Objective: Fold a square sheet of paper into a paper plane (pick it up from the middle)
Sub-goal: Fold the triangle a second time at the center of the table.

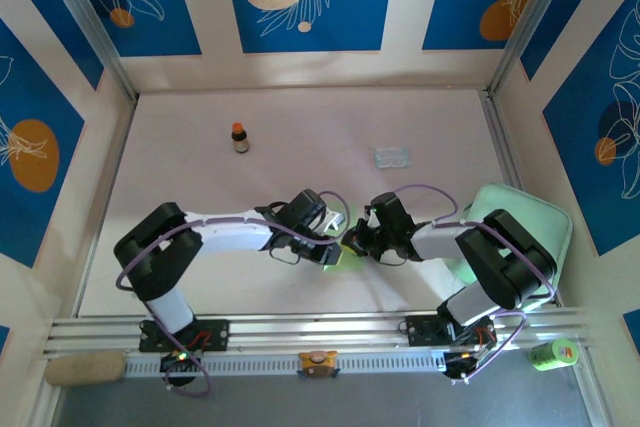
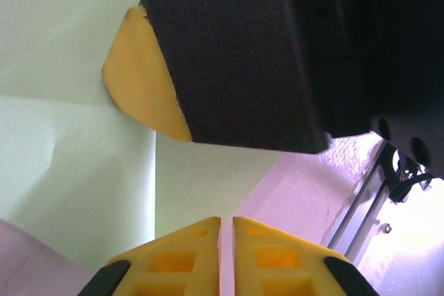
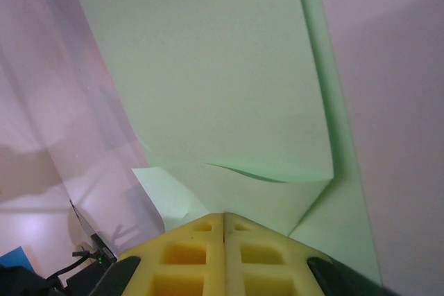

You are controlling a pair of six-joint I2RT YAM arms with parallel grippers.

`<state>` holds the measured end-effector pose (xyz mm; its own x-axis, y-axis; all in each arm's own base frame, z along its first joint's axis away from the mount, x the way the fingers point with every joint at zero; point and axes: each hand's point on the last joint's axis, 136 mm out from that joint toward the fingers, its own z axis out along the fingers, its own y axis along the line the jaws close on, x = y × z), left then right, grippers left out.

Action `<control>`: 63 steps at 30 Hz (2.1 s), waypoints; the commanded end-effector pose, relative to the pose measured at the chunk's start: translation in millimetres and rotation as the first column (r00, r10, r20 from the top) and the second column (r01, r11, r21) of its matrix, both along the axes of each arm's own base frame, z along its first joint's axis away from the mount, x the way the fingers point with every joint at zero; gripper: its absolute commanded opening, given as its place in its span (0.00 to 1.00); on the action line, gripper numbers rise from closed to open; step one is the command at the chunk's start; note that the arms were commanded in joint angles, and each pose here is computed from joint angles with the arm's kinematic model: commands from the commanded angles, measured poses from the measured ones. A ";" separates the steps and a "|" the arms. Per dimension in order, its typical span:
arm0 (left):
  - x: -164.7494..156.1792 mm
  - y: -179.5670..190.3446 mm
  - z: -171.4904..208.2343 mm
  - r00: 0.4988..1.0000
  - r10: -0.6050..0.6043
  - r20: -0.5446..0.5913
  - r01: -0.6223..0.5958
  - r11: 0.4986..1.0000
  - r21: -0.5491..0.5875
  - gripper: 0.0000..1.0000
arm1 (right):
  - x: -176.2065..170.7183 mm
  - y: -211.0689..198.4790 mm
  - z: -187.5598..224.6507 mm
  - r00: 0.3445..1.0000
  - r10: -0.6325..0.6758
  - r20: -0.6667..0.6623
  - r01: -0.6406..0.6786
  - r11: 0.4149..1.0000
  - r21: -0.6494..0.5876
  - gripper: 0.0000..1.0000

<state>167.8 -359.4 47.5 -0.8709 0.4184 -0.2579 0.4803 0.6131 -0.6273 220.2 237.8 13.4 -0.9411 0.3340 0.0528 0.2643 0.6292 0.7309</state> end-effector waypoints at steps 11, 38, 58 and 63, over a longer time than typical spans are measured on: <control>-7.1 9.6 -28.0 1.000 -0.012 -0.027 0.014 0.997 0.079 0.13 | -16.5 -20.1 -21.6 0.995 -0.033 -0.091 0.025 0.996 -0.090 0.03; -28.7 43.1 -23.2 0.999 0.041 -0.032 -0.038 0.995 0.095 0.09 | -16.0 -22.2 -21.9 0.995 -0.036 -0.094 0.027 0.996 -0.088 0.03; 22.8 6.0 -15.9 0.993 0.097 0.071 -0.102 0.992 0.074 0.09 | -15.1 -20.2 -17.9 0.996 -0.031 -0.083 0.025 0.997 -0.073 0.03; 14.8 22.4 -44.5 0.993 0.106 0.044 -0.112 0.981 0.155 0.06 | -7.9 -11.8 -3.3 1.000 0.001 -0.031 -0.002 1.000 -0.029 0.05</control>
<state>183.1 -349.8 19.3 -0.8980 0.3593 -0.2539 0.4397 0.7133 -0.5458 220.3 233.6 14.3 -0.9385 0.3397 0.0625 0.2755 0.6272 0.7285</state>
